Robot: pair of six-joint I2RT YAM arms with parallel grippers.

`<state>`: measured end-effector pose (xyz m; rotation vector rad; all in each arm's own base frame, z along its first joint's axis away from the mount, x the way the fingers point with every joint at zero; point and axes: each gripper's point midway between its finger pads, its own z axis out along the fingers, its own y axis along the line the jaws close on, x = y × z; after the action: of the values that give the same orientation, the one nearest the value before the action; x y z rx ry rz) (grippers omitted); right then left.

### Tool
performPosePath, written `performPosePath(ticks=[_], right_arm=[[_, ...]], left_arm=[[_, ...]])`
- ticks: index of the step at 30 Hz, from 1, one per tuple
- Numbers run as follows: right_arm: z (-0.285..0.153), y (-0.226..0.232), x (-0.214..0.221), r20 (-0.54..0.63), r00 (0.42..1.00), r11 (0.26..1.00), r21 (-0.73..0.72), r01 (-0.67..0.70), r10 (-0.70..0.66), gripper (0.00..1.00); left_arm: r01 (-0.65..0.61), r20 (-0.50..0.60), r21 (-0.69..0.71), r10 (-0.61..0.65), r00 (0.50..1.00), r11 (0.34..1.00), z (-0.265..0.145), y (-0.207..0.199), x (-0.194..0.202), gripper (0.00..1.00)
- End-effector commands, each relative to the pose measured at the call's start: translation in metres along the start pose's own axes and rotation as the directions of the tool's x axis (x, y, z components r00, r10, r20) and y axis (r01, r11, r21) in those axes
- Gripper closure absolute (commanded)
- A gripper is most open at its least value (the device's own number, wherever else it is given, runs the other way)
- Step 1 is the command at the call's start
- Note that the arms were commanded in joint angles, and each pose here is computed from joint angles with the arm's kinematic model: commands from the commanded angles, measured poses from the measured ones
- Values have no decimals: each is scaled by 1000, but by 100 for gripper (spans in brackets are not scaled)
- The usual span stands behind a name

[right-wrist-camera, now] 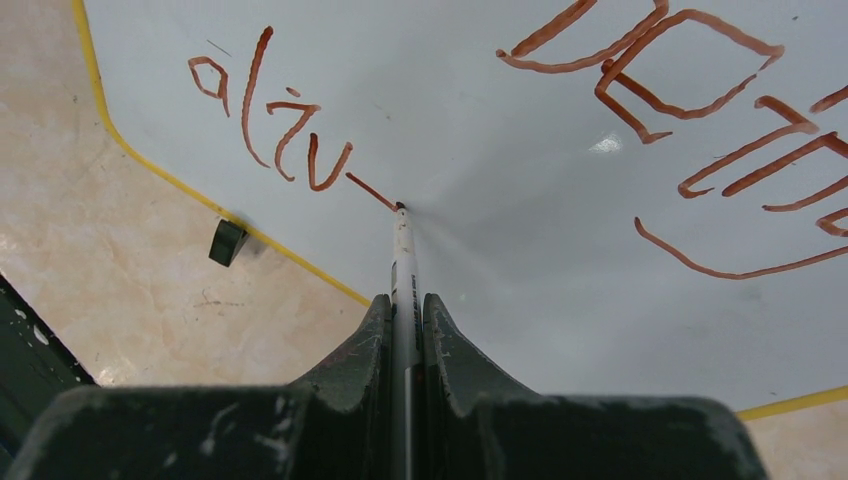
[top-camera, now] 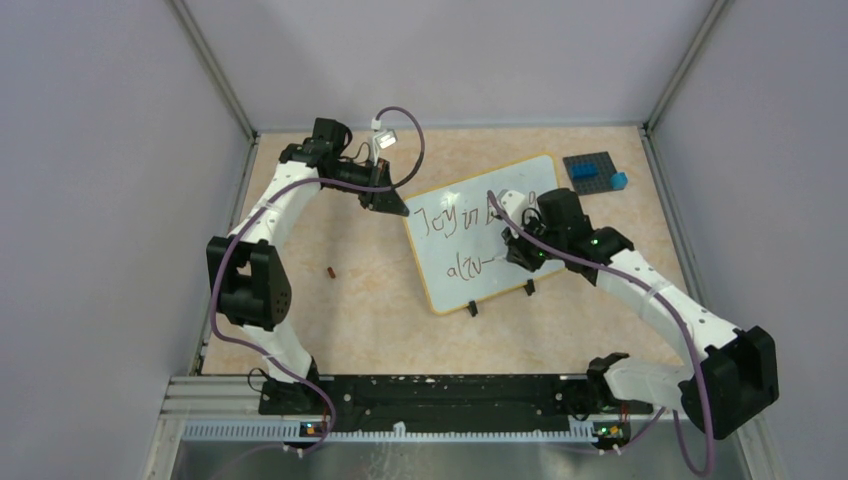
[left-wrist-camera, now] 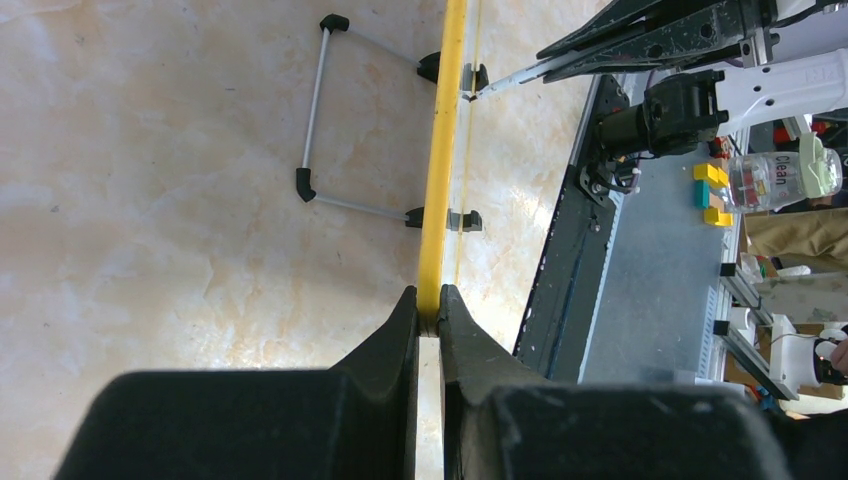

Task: Write a sentence on the whiteboard

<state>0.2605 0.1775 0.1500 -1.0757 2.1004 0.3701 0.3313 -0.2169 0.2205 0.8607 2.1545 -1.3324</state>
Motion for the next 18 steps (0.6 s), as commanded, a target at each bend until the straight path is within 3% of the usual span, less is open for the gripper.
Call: performPosePath(ticks=[1,18], right_arm=[[-6,-24,-38,99,995,996,82,21,-30,100],[8,-3,-46,112,993,999,19,36,-38,100]], left_arm=[[-79,2,-20,79,997,997,2,2,-7,100],[-80,2,-19,80,997,997,3,3,-7,100]])
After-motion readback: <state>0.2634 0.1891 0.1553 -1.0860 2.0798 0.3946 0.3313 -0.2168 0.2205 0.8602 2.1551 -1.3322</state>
